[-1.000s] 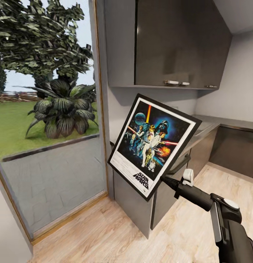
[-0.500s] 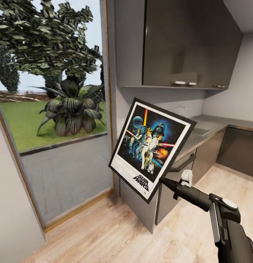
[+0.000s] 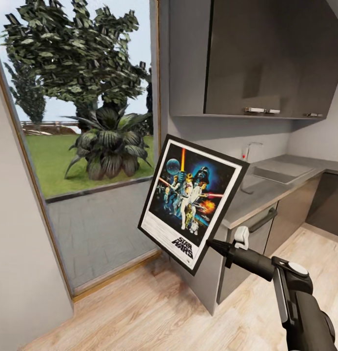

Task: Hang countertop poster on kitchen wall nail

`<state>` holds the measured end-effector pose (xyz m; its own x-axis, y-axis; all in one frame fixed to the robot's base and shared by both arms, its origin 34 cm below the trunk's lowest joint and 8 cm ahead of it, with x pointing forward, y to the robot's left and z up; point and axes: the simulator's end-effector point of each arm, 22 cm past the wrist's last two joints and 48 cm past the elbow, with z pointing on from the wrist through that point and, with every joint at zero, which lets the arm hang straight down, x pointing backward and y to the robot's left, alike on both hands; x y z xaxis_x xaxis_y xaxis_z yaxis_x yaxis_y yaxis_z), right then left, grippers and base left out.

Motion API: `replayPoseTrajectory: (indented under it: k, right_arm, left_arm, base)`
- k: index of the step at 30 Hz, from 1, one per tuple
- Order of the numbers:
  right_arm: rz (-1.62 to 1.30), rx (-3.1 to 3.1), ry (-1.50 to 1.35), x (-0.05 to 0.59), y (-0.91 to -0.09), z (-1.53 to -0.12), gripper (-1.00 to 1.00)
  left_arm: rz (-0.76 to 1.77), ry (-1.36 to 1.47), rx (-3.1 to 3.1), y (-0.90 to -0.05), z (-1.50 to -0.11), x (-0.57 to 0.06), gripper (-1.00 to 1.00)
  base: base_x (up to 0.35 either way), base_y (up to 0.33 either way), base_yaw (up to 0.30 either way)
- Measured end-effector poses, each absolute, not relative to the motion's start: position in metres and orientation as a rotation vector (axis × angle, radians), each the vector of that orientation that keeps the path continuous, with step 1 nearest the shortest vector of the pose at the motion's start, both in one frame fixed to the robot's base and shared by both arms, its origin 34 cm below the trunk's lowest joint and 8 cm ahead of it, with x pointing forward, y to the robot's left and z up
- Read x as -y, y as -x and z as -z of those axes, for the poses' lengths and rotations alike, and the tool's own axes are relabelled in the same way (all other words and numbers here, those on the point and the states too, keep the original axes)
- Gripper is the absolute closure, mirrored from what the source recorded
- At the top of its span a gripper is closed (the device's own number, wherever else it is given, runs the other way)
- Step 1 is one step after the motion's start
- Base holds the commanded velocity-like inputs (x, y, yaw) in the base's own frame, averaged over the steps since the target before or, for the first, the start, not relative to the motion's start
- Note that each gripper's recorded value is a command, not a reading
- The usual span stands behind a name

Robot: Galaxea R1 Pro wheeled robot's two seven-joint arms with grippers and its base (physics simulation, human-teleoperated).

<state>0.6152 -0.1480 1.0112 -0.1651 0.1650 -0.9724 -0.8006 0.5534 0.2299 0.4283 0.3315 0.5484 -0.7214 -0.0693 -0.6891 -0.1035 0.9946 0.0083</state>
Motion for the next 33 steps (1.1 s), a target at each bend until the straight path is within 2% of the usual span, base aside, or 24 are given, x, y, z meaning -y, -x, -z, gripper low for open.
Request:
replayPoseTrajectory:
  k: [7,23,33]
  right_arm:
    - [-0.899,-1.533,0.547,0.146,-0.625,-1.006,1.00]
    - [-0.922,-1.559,0.590,0.124,-0.623,-0.996,1.00]
    - [-0.954,-1.580,0.623,0.108,-0.620,-0.986,1.00]
  left_arm:
    - [-0.059,0.121,-2.381,-0.428,-0.548,-0.332,-1.00]
    - [-0.059,0.121,-2.379,-0.428,-0.548,-0.332,-1.00]
    - [-0.059,0.123,-2.382,-0.427,-0.547,-0.332,-1.00]
  base:
    - [-0.118,-0.075,0.062]
    - [-0.008,-0.005,0.280]
    - [-0.114,0.245,0.266]
